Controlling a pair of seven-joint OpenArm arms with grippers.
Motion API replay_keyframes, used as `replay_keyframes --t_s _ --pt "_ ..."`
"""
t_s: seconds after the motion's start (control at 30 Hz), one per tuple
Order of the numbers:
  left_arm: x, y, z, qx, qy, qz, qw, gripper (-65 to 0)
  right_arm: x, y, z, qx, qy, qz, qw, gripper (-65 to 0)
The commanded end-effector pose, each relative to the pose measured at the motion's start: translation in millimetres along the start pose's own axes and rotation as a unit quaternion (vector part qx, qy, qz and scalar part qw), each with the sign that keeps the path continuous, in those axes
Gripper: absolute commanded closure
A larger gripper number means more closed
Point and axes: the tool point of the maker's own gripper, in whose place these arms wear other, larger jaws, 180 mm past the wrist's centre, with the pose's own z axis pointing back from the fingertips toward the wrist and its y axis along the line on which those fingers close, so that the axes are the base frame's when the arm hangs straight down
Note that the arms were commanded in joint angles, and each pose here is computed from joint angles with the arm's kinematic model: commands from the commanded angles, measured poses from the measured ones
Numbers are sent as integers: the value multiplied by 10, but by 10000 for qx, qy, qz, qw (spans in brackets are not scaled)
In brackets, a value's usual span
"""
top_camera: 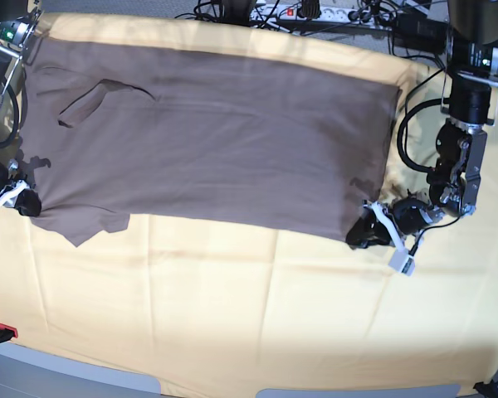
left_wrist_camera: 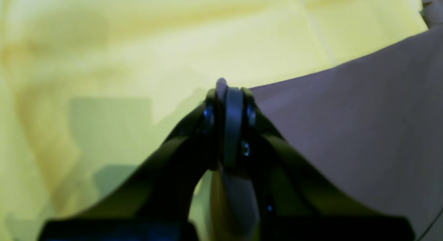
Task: Fold the T-shirt properly
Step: 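Lift the grasped edge with both grippers and fold it over toward the arms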
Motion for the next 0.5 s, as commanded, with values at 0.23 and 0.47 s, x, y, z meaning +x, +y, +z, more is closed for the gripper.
replay_keyframes --t_s 0.23,0.47 --pt "612 104 40 184 -594 -394 9973 0 442 -164 102 -359 -569 384 9970 0" --pt "540 15 36 -53 -527 -421 9977 0 447 -145 96 -315 -514 416 9973 0"
